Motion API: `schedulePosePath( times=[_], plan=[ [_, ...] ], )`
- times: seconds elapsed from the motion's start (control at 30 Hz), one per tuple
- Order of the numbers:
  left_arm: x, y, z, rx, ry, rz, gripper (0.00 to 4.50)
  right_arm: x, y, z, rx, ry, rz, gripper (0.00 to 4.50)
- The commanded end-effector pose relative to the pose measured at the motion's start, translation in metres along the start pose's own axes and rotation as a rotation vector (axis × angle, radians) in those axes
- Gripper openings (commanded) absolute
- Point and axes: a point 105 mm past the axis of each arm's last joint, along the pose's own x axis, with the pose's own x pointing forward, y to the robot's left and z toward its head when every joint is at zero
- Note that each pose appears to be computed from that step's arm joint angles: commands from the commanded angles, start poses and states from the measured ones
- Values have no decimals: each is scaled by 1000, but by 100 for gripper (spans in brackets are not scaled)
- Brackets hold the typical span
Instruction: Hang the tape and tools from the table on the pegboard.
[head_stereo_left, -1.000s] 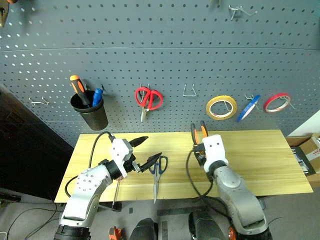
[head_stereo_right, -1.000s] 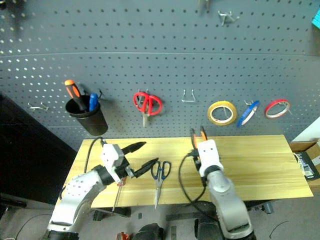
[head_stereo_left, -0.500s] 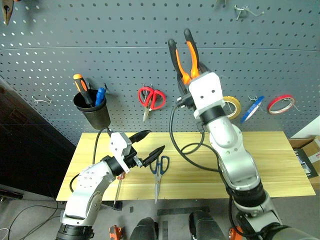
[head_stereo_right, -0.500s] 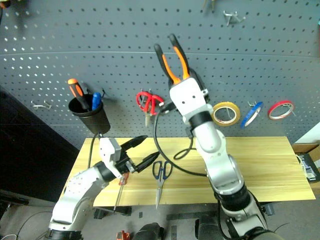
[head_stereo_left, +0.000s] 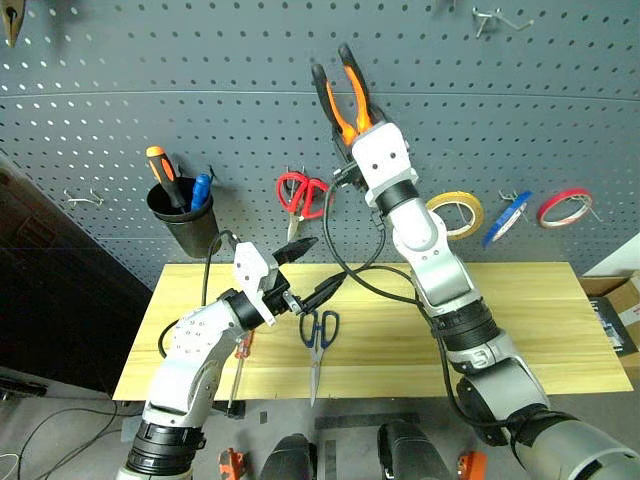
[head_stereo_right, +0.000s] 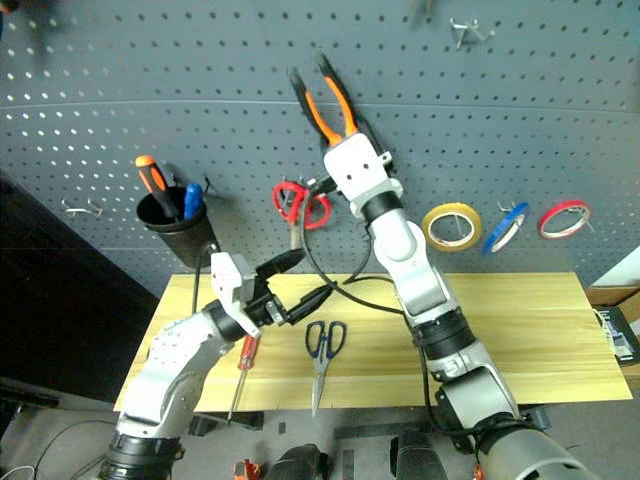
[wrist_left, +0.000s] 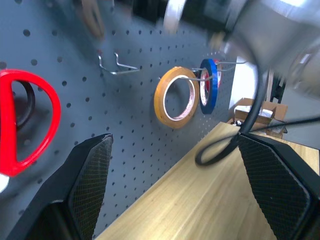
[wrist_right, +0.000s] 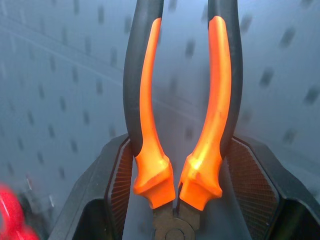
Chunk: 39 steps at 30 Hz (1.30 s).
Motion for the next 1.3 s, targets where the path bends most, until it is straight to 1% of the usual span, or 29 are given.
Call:
schedulePosePath(
  times=[0.03, 0.1, 0.2, 0.53, 0.77, 0.87, 0.93, 1.0, 1.07, 1.13, 1.23, 1.3],
  plan=[
    [4, 0, 11, 27, -33, -8, 422, -4, -15, 6, -38, -70, -56, 256],
    [4, 1, 10, 28, -30, -3, 422, -9, -16, -2, -55, -53, -61, 256],
    [4, 2, 10, 28, -29, -1, 422, -13, -15, -6, -56, -42, -65, 256],
    [5, 9, 7, 38, -15, 44, 422, -24, -4, -25, 73, 67, -83, 255],
    [1, 14, -2, 31, 36, 83, 422, -37, -2, -44, 131, 185, -81, 255],
    [-2, 16, -12, 6, 87, 101, 422, -44, -1, -44, 181, 206, -58, 255],
    [-7, 18, -24, -15, 148, 122, 422, -49, -4, -48, 214, 253, -63, 326],
    [-12, 17, -33, -31, 199, 126, 422, -57, -3, -51, 238, 307, -39, 379],
    [-17, 15, -39, -50, 233, 117, 422, -65, -2, -51, 255, 341, -11, 444],
    [-21, 13, -45, -75, 273, 114, 422, -74, -2, -49, 268, 371, 23, 448],
    [-32, 7, -65, -123, 399, 108, 422, -90, -2, -47, 293, 421, 66, 448],
    [-37, 5, -74, -161, 453, 112, 422, -100, 0, -45, 328, 447, 98, 448]
  ],
)
